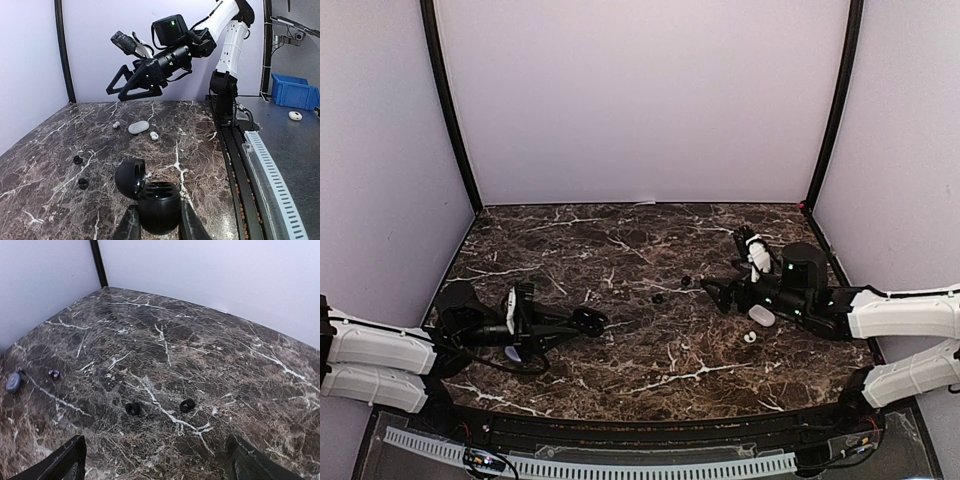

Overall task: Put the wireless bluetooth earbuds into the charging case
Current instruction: Pick up the right earbud from the center of the board.

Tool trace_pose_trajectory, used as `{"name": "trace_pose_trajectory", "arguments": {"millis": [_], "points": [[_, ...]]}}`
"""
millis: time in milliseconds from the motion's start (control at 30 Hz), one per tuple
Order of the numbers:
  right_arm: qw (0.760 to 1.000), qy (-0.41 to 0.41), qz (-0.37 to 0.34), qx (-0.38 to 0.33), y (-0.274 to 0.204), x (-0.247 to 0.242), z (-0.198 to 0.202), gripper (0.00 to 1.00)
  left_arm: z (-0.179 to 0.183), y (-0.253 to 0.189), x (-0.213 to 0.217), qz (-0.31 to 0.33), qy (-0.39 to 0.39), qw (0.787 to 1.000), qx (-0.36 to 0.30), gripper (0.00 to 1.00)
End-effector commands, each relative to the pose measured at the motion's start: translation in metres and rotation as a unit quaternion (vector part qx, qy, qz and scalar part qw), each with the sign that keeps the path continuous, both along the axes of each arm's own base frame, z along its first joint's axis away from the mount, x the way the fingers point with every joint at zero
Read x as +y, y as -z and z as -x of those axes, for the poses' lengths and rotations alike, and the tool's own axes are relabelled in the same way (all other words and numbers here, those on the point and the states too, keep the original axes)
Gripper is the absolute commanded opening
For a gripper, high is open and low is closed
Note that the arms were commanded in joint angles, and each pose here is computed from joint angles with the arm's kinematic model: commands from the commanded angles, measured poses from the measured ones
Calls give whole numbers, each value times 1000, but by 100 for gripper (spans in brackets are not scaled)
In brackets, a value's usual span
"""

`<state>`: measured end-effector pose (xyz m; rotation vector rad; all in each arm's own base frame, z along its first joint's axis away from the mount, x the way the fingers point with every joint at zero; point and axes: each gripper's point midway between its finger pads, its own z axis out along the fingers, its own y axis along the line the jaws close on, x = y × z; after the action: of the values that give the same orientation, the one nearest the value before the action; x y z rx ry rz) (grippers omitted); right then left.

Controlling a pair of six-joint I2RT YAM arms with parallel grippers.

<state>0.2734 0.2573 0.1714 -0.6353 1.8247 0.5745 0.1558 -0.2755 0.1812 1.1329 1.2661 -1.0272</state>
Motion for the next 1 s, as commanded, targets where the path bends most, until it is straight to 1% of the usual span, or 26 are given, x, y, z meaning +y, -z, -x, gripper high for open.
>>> {"name": "trace_pose_trajectory", "arguments": {"millis": [0,33,100,233,400,533,633,733,967], "points": [[999,45,-23,17,-19,0,-28,90,3,5,2,-2,4,1000,-21,7],[998,56,-7,35,-11,-1,-32,84,3,7,2,-5,1,1000,-20,7],[996,57,9,61,2,1,-36,80,1,10,2,-7,-4,1000,-21,7],[995,57,12,77,11,6,-41,75,-1,15,3,-12,-12,999,-27,7],[993,91,13,76,13,0,-51,74,-5,19,2,-18,-17,999,-27,7],[989,127,-8,77,15,-5,-60,75,-8,18,-1,-22,-16,999,-22,7],[988,135,-4,72,18,-5,-65,73,-9,17,0,-21,-22,999,-29,7],[984,164,1,71,23,-12,-72,72,-10,16,2,-21,-30,999,-38,7],[981,166,-3,102,39,1,-82,70,-10,12,1,-16,-27,999,-39,6]]}}
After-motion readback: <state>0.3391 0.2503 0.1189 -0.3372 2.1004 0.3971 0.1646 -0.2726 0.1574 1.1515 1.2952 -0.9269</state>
